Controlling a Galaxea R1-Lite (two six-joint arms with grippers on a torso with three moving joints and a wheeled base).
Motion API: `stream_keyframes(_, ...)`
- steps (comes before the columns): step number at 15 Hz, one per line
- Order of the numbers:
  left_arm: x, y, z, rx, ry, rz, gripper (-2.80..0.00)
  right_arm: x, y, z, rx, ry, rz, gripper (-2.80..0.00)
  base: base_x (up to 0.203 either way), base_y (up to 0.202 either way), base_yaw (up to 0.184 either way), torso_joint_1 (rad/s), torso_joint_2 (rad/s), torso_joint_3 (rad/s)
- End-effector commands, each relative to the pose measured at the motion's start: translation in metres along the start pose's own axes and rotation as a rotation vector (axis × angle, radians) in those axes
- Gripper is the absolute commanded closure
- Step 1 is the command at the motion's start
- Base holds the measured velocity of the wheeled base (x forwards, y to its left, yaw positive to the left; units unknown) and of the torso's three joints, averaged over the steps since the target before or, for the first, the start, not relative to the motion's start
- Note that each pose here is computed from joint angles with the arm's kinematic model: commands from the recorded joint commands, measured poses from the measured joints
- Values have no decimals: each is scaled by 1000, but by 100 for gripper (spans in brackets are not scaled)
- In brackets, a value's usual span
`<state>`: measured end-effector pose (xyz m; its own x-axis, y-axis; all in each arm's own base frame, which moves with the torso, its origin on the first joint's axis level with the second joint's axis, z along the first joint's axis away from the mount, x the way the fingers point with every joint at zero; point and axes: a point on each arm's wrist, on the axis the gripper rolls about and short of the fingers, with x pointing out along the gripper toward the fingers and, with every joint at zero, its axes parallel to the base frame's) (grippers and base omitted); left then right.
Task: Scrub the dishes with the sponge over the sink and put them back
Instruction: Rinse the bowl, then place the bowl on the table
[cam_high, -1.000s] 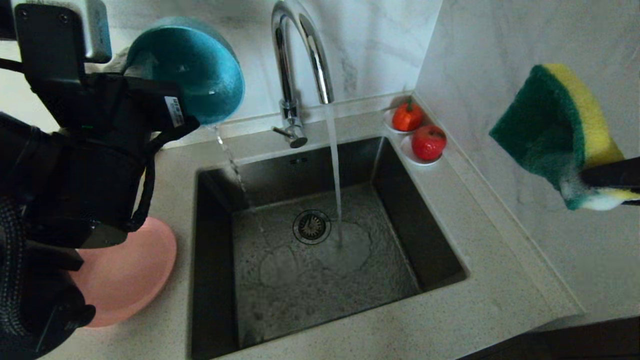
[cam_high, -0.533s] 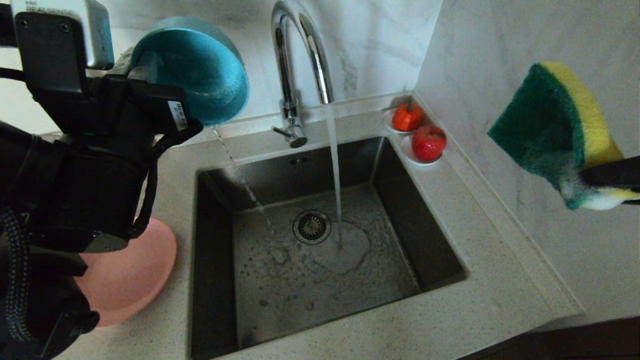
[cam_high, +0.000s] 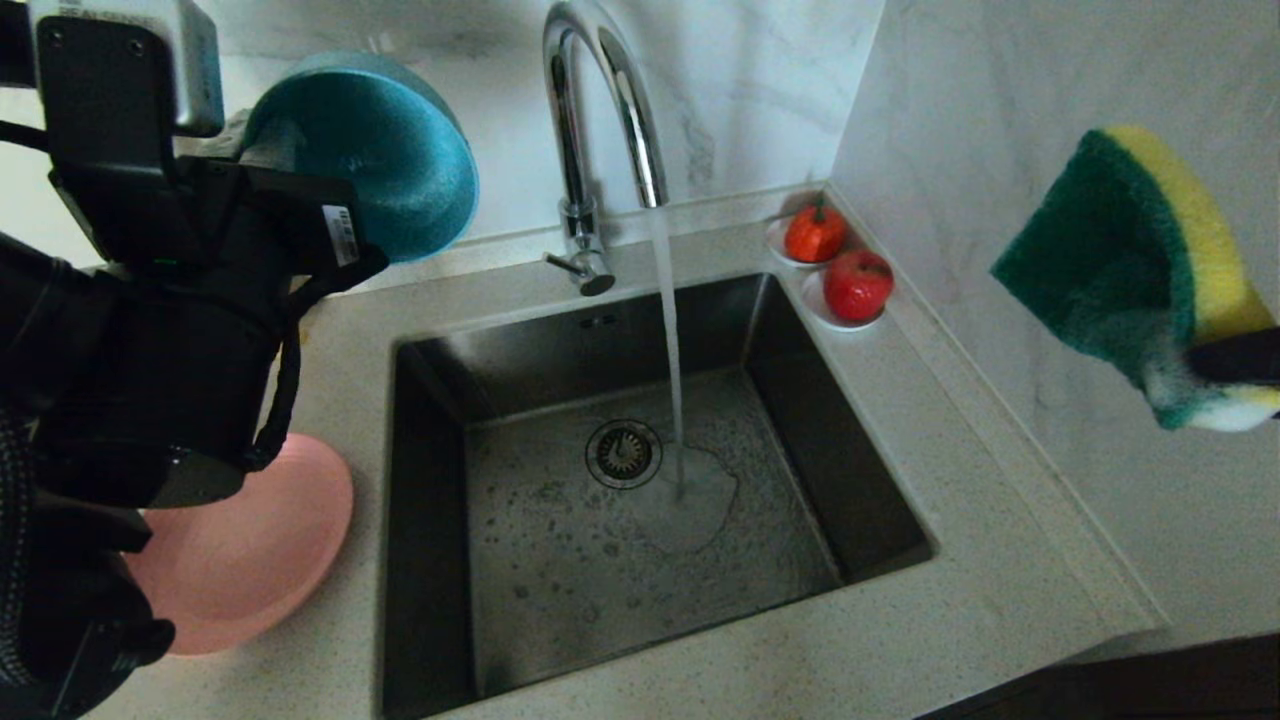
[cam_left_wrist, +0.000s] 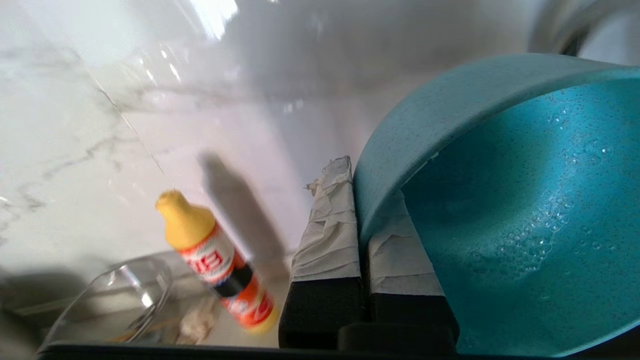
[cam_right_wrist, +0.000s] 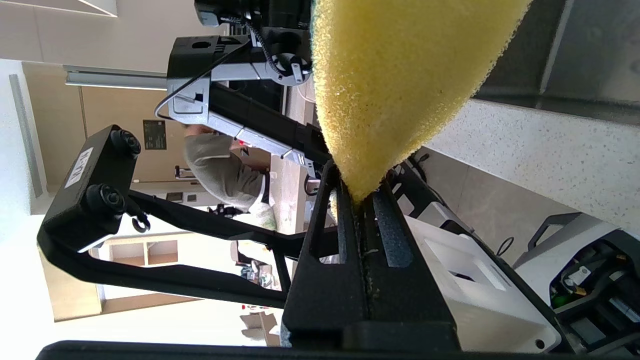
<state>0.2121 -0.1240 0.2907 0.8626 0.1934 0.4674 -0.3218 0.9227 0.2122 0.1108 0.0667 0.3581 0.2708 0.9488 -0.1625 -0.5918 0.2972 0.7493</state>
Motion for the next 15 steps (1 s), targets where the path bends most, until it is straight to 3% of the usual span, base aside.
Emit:
stream_keyframes(1, 0, 0, -1, 51, 52, -28, 0, -2, 1, -3, 2, 0, 3, 0, 0, 0, 0, 0, 0, 0)
stream_keyframes(4, -4, 0, -6, 172, 161, -116, 0, -4, 2, -4, -4, -5, 3, 0, 0, 0, 0, 0, 0, 0)
stream_keyframes(8, -16, 10, -8, 385, 352, -323, 0, -3, 2, -4, -5, -5, 3, 0, 0, 0, 0, 0, 0, 0)
stream_keyframes(13, -29, 21, -11, 507, 582, -564, 0, -3, 0, -4, -4, -3, 2, 0, 0, 0, 0, 0, 0, 0)
stream_keyframes(15, -33, 23, -11, 504, 673, -679, 0, -3, 1, -4, -5, -4, 2, 0, 0, 0, 0, 0, 0, 0)
